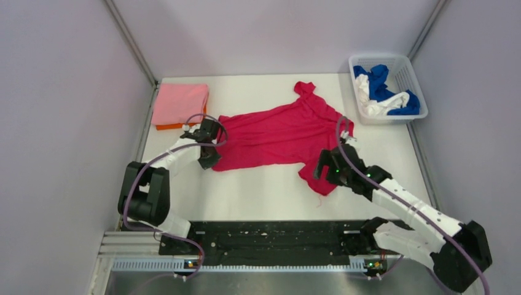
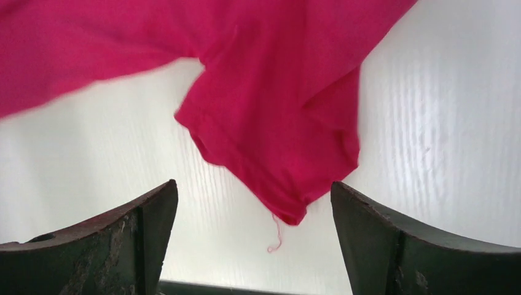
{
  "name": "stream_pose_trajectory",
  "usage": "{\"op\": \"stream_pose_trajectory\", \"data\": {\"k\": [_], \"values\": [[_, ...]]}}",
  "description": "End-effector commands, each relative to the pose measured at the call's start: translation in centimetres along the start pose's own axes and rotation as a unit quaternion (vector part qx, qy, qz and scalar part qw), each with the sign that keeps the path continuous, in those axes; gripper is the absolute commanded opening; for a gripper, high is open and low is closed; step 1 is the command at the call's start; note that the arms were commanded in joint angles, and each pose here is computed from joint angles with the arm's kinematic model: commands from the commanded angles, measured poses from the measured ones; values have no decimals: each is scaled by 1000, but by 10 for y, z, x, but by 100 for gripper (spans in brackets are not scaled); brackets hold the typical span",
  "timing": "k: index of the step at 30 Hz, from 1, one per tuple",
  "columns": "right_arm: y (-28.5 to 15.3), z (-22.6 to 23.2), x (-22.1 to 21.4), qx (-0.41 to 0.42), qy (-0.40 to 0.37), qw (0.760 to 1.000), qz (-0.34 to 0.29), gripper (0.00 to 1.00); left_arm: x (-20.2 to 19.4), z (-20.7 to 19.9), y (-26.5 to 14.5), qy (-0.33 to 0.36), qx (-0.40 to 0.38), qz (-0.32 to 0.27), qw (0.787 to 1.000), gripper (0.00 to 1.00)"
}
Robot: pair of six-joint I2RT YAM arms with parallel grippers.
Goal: Fold and stack the t-shirts
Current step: Flatten out the tshirt
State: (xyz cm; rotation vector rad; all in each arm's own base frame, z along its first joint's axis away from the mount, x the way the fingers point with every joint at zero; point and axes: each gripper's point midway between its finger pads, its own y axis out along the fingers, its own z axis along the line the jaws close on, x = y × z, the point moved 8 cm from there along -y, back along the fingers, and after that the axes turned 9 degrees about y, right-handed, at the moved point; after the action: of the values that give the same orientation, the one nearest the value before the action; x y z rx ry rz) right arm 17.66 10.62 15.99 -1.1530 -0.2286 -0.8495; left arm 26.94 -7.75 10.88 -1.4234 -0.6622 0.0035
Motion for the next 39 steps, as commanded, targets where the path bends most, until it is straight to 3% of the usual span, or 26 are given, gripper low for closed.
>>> {"op": "stream_pose_trajectory", "data": {"k": [1,11,18,21,31,35,38,39], "values": [[6,-1,-30,-78,-5,996,47,90,3,8,-10,-5,8,-32,999,0],[13,-15,-56,-82,39,993,76,61,3,9,-14,-8,4,-36,999,0],[20,-16,-67,-83,37,990,105,51,3,9,-14,-9,2,-36,999,0],[23,-14,-71,-78,35,989,117,40,3,10,-16,-10,4,-38,999,0],[26,-19,-81,-96,34,986,130,30,4,12,-21,-13,5,-45,999,0],[31,-23,-82,-115,27,986,121,16,4,12,-22,-15,1,-46,999,0],[31,-21,-71,-121,18,989,82,0,6,10,-26,-14,-13,-47,999,0],[29,-17,-63,-117,15,991,65,0,8,8,-31,-14,-22,-51,998,0]]}}
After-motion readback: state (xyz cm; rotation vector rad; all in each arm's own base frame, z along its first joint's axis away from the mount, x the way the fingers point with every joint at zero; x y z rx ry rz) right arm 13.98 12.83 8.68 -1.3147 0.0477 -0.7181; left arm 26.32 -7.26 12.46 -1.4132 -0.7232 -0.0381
